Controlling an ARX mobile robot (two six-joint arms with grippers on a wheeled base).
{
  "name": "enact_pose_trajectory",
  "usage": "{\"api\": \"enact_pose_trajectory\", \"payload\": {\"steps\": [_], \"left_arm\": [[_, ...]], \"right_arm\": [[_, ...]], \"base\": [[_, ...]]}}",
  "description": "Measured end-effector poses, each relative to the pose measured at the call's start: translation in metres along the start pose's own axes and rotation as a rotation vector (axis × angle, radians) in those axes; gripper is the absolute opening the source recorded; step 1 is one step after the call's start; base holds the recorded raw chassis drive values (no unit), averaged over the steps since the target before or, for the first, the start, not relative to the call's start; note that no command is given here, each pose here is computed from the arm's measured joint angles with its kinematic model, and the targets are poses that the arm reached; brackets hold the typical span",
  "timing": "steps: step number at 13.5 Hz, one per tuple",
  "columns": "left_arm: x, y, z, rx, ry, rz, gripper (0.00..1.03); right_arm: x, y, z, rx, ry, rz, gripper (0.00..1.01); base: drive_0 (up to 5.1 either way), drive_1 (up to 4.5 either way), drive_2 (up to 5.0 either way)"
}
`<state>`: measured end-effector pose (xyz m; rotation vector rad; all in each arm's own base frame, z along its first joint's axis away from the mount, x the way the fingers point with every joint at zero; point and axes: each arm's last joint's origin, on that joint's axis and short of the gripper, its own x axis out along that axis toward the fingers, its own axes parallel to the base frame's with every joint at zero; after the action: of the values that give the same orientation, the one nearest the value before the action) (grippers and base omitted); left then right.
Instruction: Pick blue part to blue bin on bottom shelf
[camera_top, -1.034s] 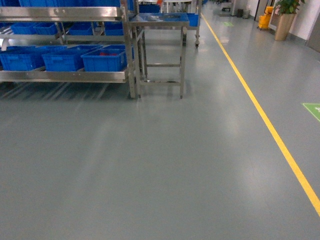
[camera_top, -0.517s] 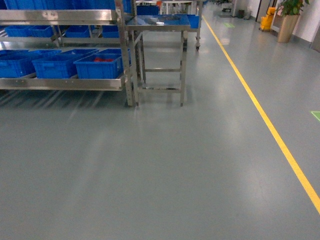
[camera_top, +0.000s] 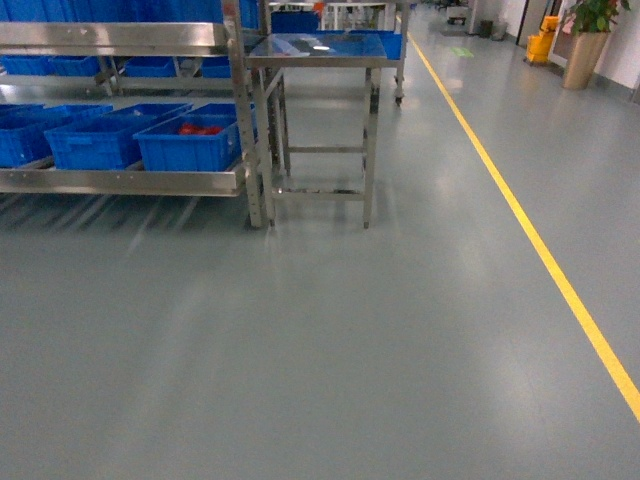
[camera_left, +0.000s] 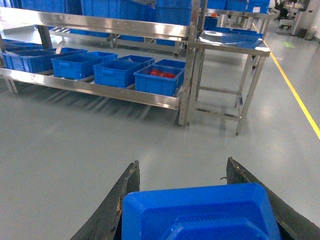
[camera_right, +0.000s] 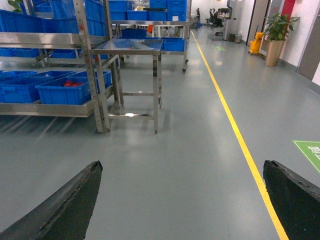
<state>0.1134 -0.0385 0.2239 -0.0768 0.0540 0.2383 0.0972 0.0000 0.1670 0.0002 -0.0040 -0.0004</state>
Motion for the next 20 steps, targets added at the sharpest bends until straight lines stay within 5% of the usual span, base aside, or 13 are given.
{"api": "enact_pose_trajectory", "payload": {"steps": [20], "left_arm": [[0.0000,0.0000,-0.0002,0.001,0.001,0.000,0.43]], "right_arm": [[0.0000,0.0000,0.0002,0.000,-0.002,0.000,0.98]], "base": [[0.0,4.33,-4.3]]}}
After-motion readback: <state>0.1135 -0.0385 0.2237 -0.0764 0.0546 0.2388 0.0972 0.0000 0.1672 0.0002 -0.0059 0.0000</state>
